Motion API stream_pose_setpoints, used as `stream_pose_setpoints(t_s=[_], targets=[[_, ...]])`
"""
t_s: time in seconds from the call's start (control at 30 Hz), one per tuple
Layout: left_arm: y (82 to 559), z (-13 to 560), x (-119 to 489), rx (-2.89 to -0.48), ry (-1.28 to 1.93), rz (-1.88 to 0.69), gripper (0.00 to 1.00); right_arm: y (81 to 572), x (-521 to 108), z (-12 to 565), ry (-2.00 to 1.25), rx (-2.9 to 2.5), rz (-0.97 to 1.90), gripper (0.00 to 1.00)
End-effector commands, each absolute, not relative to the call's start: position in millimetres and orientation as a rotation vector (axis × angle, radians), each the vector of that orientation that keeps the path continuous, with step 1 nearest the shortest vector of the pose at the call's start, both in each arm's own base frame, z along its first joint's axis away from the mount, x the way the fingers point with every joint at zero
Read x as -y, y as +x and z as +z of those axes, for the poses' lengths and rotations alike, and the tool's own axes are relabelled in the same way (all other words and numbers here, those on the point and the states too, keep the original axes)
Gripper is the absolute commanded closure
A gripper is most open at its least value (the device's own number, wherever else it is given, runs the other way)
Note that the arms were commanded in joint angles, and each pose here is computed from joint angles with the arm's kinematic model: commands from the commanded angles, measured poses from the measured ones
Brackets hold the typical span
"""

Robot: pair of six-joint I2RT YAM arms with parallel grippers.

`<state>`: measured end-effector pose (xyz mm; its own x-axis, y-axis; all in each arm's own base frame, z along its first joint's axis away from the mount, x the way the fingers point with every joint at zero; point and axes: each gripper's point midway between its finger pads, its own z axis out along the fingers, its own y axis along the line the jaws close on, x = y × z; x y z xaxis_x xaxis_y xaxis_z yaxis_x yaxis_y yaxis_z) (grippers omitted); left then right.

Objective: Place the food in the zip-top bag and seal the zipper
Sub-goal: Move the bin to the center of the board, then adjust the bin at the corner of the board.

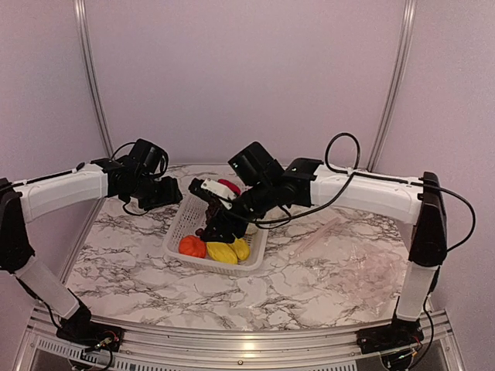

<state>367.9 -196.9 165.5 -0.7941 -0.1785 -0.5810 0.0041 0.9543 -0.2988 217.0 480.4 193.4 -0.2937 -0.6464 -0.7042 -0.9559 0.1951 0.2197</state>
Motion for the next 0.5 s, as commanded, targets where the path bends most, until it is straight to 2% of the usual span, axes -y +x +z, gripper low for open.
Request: stream_pose_setpoints(t_s=[0.0,0.23,0.4,0.47], targets=[[377.1,149.0,210.8,-2.530,-0.101,-0.389,0.38,245.0,-446.4,243.7,-1.243,-1.989,0.944,0.44],[387.4,112.2,218.7,-2.635,-0.065,-0.310,0.48,300.0,-360.9,246.1,-0.860,-2.125,0.757,0.44],[395.3,100.5,219.1,-2.653,-0.078,-0.268,0.56,312.6,-301.8,243.2,-0.664,-2.166,0.651,0.44],[396.7,98.9,219.3,-2.657,-0.089,-0.263,0.63,317.0,-278.3,234.2,-0.586,-2.197,0.591,0.45]])
